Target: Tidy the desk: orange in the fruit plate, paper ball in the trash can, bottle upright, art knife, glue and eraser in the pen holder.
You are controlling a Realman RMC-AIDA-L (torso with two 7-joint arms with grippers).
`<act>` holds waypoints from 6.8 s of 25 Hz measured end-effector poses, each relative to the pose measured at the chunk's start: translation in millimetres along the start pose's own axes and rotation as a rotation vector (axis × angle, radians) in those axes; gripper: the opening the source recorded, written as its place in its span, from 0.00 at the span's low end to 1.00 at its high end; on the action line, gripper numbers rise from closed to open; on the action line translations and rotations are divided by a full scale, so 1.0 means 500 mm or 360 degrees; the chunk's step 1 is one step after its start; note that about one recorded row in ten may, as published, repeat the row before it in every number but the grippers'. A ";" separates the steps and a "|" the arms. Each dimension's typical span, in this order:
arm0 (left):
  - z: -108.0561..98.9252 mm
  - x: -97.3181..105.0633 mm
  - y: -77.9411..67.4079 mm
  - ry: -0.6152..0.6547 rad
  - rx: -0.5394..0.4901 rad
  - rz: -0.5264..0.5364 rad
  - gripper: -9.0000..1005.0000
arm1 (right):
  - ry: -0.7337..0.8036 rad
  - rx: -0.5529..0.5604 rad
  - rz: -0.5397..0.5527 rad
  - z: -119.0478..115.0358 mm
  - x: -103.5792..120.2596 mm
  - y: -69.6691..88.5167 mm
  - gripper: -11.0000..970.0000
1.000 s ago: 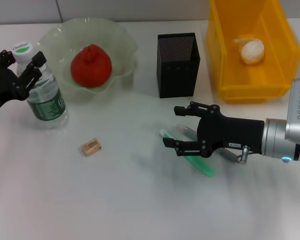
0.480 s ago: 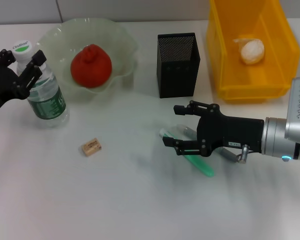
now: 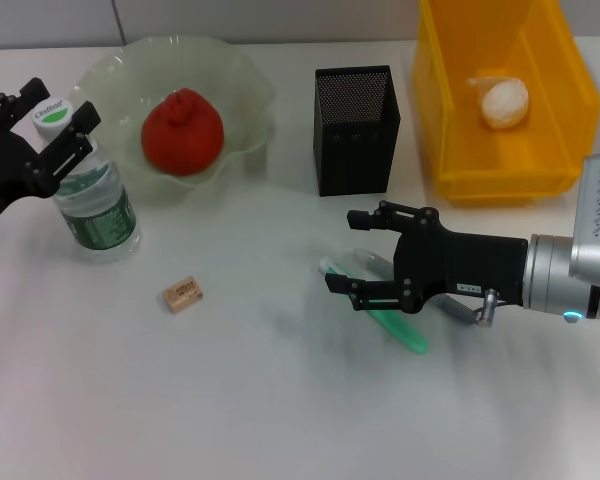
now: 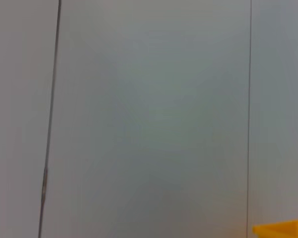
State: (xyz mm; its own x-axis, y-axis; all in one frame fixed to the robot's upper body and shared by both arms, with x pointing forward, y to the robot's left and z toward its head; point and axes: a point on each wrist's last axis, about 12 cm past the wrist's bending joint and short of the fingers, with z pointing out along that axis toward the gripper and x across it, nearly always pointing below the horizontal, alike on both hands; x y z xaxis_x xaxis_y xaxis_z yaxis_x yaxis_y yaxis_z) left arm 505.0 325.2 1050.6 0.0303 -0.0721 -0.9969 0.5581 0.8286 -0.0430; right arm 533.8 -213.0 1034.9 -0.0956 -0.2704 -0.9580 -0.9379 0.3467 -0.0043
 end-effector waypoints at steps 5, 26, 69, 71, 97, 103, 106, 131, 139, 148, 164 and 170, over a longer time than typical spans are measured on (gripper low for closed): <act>-0.001 -0.015 -0.002 -0.0103 0.0015 -0.0030 0.69 | 0.0000 0.0001 0.0001 0.000 0.000 0.000 0.86; -0.030 -0.063 -0.075 -0.0020 0.0920 -0.0346 0.80 | -0.0194 0.0049 0.0258 -0.036 -0.043 -0.025 0.86; -0.003 0.019 -0.111 0.0542 0.1110 -0.0110 0.79 | 0.1206 -0.0187 0.0293 0.019 -0.261 -0.116 0.86; -0.003 0.020 -0.111 0.0542 0.1109 -0.0110 0.79 | 0.1229 -0.0195 0.0253 0.028 -0.262 -0.113 0.86; 0.001 0.022 -0.112 0.0550 0.1097 -0.0111 0.78 | 0.1220 -0.0341 0.0022 0.090 -0.276 -0.075 0.86; -0.001 0.023 -0.113 0.0552 0.1095 -0.0113 0.78 | 0.1236 -0.0348 -0.0038 0.112 -0.269 -0.065 0.86; -0.002 0.024 -0.113 0.0553 0.1095 -0.0114 0.78 | 0.1242 -0.0348 -0.0056 0.121 -0.264 -0.060 0.85; -0.003 0.026 -0.117 0.0560 0.1108 -0.0115 0.78 | 0.1274 -0.0282 -0.0097 0.151 -0.210 -0.053 0.82; -0.002 0.026 -0.118 0.0559 0.1109 -0.0117 0.77 | 0.1282 -0.0281 -0.0128 0.157 -0.202 -0.047 0.72; -0.002 0.027 -0.119 0.0557 0.1110 -0.0118 0.77 | 0.1281 -0.0282 -0.0128 0.157 -0.201 -0.047 0.53; -0.002 0.026 -0.120 0.0553 0.1116 -0.0121 0.77 | 0.1277 -0.0264 -0.0108 0.153 -0.201 -0.051 0.51; -0.001 0.026 -0.120 0.0553 0.1116 -0.0119 0.77 | 0.1283 -0.0259 -0.0108 0.153 -0.196 -0.051 0.50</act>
State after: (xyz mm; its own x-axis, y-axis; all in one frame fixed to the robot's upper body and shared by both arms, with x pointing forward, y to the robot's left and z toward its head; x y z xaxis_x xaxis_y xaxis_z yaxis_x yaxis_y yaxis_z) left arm 471.6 274.9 1040.2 -0.2248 0.1598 -0.9612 0.9450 0.2764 -0.1750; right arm 592.4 -126.4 1107.1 -0.1888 -0.8692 -0.4569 -0.9809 0.1886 0.0465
